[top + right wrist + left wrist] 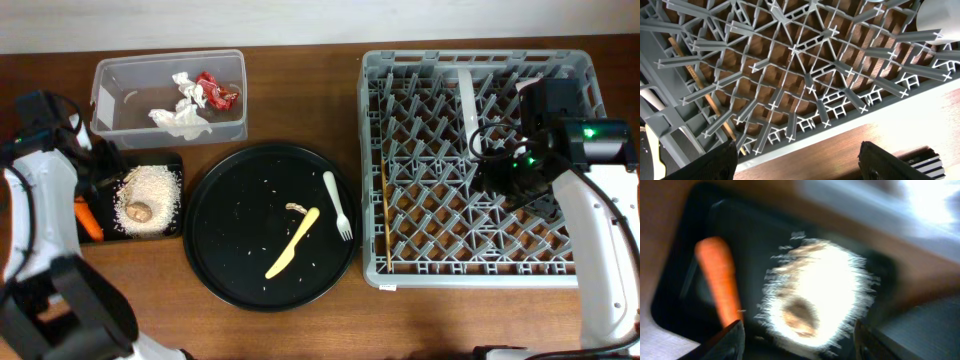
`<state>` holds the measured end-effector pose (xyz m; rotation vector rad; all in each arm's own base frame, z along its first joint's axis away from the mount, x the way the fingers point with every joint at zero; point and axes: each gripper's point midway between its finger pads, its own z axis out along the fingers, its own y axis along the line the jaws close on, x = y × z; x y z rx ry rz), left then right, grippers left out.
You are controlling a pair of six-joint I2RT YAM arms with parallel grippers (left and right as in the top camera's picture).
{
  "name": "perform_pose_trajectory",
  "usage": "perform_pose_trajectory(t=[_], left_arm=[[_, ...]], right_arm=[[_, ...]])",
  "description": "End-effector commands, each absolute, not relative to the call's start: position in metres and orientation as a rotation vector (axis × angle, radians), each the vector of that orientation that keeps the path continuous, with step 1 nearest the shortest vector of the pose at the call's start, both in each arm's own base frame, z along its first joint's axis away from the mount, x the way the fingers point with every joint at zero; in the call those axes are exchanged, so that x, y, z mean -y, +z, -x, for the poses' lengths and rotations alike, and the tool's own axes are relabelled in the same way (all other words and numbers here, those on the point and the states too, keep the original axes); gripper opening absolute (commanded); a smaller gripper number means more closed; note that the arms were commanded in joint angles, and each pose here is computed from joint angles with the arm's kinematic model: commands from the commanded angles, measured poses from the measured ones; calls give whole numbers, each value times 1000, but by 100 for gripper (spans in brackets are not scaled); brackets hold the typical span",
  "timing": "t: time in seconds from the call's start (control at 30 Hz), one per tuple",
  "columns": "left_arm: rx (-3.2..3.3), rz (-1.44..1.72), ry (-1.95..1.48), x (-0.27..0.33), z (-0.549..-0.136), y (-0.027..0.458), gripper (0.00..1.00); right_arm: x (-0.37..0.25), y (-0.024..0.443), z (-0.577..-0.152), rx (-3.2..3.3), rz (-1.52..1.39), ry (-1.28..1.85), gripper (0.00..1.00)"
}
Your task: Sort waste into correct bins and load items into the dishwasher rack
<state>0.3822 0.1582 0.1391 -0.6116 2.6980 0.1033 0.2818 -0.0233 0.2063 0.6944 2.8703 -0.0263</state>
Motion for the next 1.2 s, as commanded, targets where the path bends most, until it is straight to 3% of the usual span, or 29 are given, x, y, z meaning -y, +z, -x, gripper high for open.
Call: perform_pose_trajectory(t=[0.0,0.07,0.1,0.2,0.33,0.47,0.6,0.67,0.7,0.73,0.8,1.0,1.1,1.17], left_arm=[[-2659,148,-201,-40,-403,182,69],[-2681,-289,-236,39,-401,174,71],[-2634,-652,-222,82,-396,166,81],[-2536,-1265,-229,151,-380,114,98],[-2485,-1713,-197,167,-364,42,97],[-2539,-1738,-291,170,-353,19,97],[-2595,-1762,-340,170,-347,-10,89],[-2607,-1748,-359,172,-346,-14,73],[-2623,-1722,-378,174,-345,-13,57],[-2671,-1662,-377,175,-344,-13,55],[-2707,-1657,-376,174,-338,-13,75],[-2724,-1748,-23,163,-341,-17,75],[-2728,-1750,22,169,-337,-18,71],[-2785,-1657,20,170,-337,-18,52]], right_arm=[[25,210,-282,-2852,-700,-29,81],[25,210,-282,-2853,-700,-29,81],[25,210,-282,-2852,-699,-29,81],[25,210,-282,-2852,-699,-29,81],[25,210,-282,-2852,-699,-29,81],[25,210,-282,-2851,-699,-30,81],[25,210,-282,-2852,-699,-29,81],[25,210,-282,-2852,-699,-29,81],[25,210,-282,-2851,-699,-29,81],[25,210,-282,-2851,-699,-29,81],[25,210,-282,-2851,-699,-29,81],[25,210,-284,-2846,-698,-27,81],[25,211,-284,-2844,-698,-28,81],[25,211,-284,-2845,-693,-28,81]])
